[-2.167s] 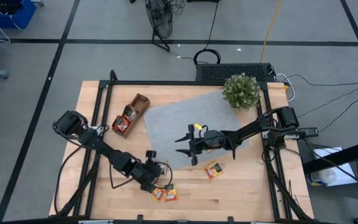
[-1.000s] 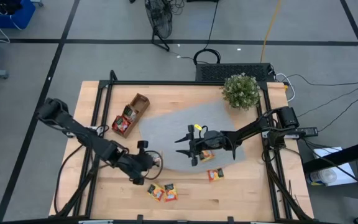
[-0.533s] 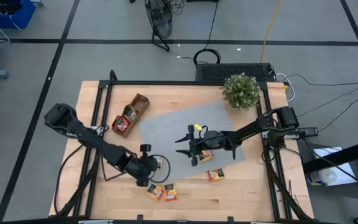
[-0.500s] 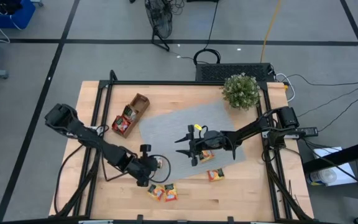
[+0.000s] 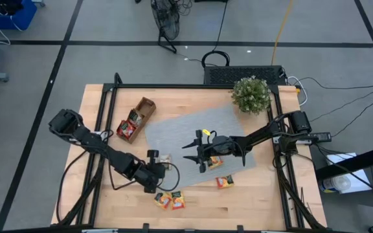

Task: Pick & Place Tea
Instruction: Put the brown tea bag into the middle section of the wooden organizer

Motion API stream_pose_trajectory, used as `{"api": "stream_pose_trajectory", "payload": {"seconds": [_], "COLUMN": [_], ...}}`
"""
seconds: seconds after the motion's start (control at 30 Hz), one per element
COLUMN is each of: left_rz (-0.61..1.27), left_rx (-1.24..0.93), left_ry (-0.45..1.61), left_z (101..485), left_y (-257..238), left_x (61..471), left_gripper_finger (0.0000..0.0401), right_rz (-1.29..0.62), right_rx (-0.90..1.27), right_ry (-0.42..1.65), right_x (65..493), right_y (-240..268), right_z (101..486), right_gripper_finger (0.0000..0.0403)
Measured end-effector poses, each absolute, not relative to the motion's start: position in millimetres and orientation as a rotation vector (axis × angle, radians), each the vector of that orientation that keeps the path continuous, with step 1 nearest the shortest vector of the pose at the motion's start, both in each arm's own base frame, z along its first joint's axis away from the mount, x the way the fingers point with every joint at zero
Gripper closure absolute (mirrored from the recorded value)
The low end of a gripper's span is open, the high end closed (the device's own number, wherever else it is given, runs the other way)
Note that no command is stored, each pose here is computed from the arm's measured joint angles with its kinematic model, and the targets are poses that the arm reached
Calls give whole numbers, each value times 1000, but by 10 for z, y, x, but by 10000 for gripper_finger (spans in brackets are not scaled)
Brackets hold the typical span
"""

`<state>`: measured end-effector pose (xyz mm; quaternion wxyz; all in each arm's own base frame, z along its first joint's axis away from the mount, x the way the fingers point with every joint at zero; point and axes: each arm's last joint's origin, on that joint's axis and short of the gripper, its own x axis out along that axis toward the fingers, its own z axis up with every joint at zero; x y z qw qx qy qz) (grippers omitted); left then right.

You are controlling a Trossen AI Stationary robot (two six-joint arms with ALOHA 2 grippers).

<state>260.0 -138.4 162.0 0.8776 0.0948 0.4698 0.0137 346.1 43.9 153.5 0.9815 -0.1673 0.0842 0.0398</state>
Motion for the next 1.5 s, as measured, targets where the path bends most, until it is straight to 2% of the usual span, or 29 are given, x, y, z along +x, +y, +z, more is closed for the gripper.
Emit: {"api": "stream_pose_trajectory", "payload": {"seconds": [0.1,0.17,0.53,0.67,0.8,0.9,1.03,1.2,1.43,1.5], "left_rz": [48,84,96,101,104,108,89,59,38,40], "left_rx": [176,126,50,63,98,96,104,86,91,97], "left_ry": [993,993,1113,1130,1153,1164,1172,1186,1195,1198], "left_z": [1610,1590,1358,1291,1205,1175,1169,1162,1157,1159], "left_y": [-1359,-1331,-1209,-1214,-1211,-1190,-1188,-1196,-1200,-1200], "left_x": [2602,2630,2722,2733,2753,2766,2765,2763,2760,2761], "left_gripper_finger": [396,381,204,166,152,157,187,254,374,392], "right_rz": [80,80,80,80,80,80,79,80,80,80], "right_rx": [-337,-337,-337,-337,-337,-337,-333,-333,-333,-333], "right_ry": [169,169,170,170,170,170,170,170,170,170], "right_x": [3461,3461,3461,3461,3461,3461,3461,3461,3461,3461], "right_y": [439,439,439,438,438,438,438,438,438,438], "right_z": [1535,1535,1534,1534,1534,1534,1534,1534,1534,1534], "right_gripper_finger": [232,232,232,232,232,232,232,232,232,232]}}
